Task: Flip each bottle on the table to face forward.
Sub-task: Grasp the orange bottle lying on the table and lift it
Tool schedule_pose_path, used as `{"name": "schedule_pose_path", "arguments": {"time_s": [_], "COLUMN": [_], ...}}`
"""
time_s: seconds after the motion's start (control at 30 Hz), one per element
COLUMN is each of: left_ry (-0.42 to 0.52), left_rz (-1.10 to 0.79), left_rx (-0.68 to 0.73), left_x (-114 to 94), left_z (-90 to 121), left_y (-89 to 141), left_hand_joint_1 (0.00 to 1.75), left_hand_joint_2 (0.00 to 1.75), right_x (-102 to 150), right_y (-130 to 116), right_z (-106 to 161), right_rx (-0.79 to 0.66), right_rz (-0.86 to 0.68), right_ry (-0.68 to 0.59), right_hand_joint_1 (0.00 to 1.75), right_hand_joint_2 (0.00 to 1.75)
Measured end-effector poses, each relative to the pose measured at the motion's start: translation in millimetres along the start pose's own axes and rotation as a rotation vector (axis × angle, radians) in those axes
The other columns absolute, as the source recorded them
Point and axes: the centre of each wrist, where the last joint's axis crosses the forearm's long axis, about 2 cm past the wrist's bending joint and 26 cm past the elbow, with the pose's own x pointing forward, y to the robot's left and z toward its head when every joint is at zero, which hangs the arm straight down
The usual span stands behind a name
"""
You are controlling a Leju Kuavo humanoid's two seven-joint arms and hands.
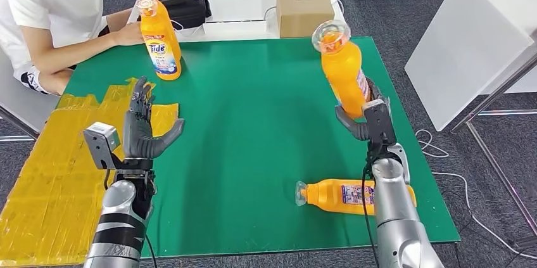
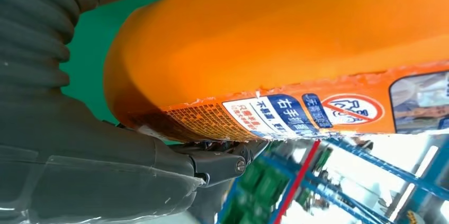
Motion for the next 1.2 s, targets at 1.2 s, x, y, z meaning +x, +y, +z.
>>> {"name": "schedule_pose_path", "arguments": {"time_s": [1.2], "left_ry": [0.027], "left_rz": [0.011], "left_rx": [-0.102], "left_x": [-4], "left_z": [-18], "left_y": [-23], "left_hand_joint_1": [0.00], "left_hand_joint_2": [1.75], "right_x": [13], "right_y": [40], "right_z": [-1], "right_rx": [0.031], "right_rz": [-0.183], "right_ry": [-0.024], "right_hand_joint_1": [1.75], "right_hand_joint_2": [1.75]}}
